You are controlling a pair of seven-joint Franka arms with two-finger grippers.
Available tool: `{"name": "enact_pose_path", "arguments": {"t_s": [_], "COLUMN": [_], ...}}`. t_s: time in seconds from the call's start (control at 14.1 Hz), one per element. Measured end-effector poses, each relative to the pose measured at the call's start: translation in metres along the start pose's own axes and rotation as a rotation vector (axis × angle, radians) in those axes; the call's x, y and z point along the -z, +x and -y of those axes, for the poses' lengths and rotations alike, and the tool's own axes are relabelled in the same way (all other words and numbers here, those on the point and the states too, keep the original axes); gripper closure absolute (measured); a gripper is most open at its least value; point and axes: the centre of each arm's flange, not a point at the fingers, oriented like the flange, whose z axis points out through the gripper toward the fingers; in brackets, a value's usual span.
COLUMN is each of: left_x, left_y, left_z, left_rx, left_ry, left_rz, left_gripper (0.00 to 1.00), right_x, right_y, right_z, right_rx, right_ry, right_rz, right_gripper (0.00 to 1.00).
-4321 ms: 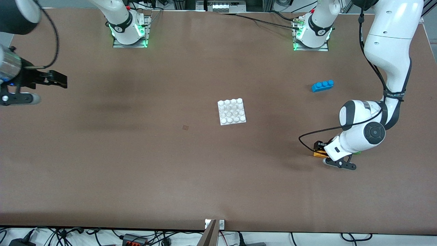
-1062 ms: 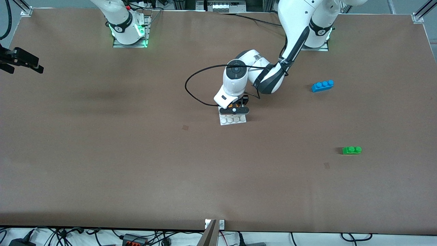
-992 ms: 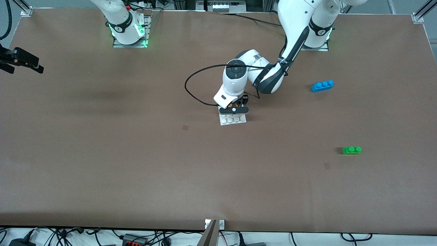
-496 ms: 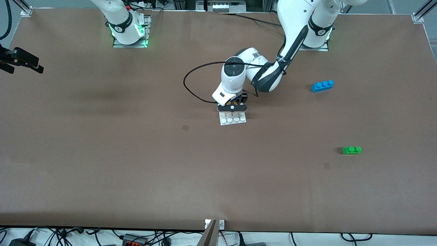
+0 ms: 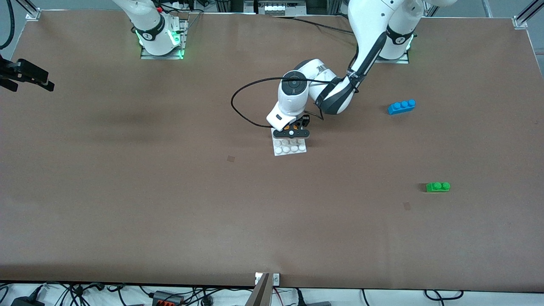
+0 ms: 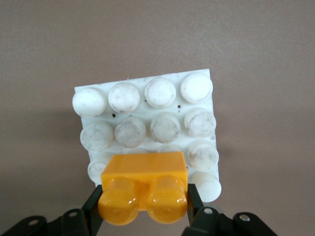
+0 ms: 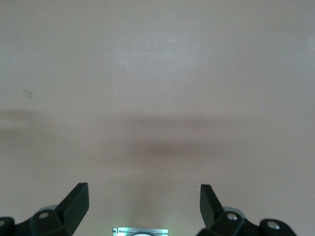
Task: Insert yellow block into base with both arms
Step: 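Lower the yellow block onto the plate studs and press it down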
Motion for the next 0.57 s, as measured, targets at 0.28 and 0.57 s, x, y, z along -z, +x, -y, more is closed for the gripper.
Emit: {"name": "enact_pose_path", "arguments": {"t_s": [0.28,0.57], "left_x": [-0.0031,-0.0039], "left_y": [-0.0021,-0.0023], "left_z": [-0.0005,-0.0008], "left_rx": [-0.009,-0.008], "left_ry": [-0.007,-0.008], "left_rz": [-0.021,-0.022], "left_gripper": [0.31,0.31], "right_x": [0.0000,0.0000], "right_y": [0.0000,0.0000], "right_z": [0.0000,0.0001], "right_rx": [0.000,0.000], "right_ry": [0.000,0.000], "right_rz": [0.000,0.000], "right_gripper": [0.00,0.00]}}
